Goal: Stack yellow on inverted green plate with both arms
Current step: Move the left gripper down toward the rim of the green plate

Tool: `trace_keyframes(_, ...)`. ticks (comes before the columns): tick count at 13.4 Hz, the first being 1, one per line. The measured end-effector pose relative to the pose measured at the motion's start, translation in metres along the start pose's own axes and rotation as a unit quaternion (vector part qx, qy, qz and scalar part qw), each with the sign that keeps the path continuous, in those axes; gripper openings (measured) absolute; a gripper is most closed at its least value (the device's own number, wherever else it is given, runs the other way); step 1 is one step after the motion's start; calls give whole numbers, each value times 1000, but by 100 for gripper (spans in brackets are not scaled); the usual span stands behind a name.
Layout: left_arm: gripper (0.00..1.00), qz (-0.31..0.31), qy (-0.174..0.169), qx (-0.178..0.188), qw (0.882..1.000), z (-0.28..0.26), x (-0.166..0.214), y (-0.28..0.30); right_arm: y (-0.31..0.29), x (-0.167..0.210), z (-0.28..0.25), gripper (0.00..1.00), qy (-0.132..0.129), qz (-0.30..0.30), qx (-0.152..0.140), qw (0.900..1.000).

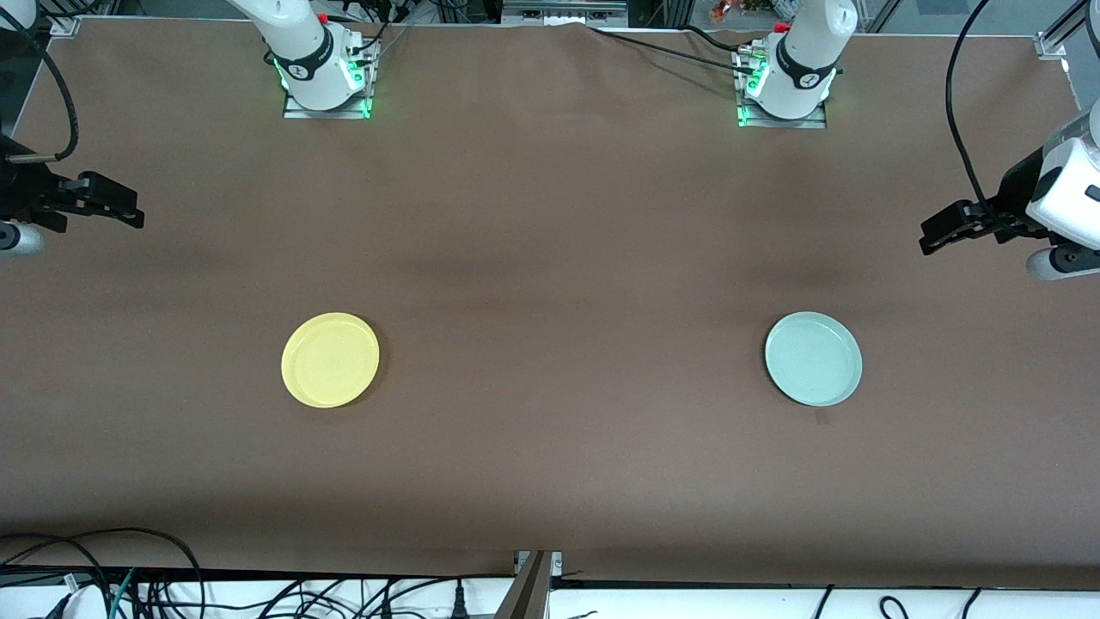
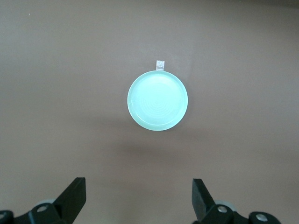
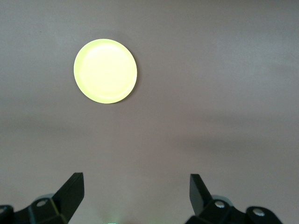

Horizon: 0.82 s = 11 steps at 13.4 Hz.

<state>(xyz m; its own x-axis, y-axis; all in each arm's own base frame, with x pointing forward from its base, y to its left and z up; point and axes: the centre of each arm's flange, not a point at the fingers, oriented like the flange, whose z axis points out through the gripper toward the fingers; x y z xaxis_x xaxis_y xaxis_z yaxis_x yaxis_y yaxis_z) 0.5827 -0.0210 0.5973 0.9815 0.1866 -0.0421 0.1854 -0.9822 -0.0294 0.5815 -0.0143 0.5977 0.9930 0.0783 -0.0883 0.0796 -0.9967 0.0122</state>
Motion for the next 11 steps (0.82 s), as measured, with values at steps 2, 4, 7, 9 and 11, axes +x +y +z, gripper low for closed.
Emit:
trace_keyframes(2, 100, 5, -3, 0, 1000, 0, -3, 5, 0, 0, 0, 100, 0, 0, 0, 1000)
trace_keyframes(4, 100, 11, 2, -1, 1000, -5, -6, 11, -1, 0, 0, 100, 0, -1, 0, 1000)
trace_keyframes(7, 100, 15, 4, -2, 1000, -8, -6, 15, -1, 0, 0, 100, 0, -1, 0, 1000)
trace_keyframes(9, 100, 15, 4, -1, 1000, -7, -7, 15, -1, 0, 0, 100, 0, -1, 0, 1000)
trace_keyframes(11, 100, 15, -4, 0, 1000, -1, -5, 15, -1, 0, 0, 100, 0, -1, 0, 1000)
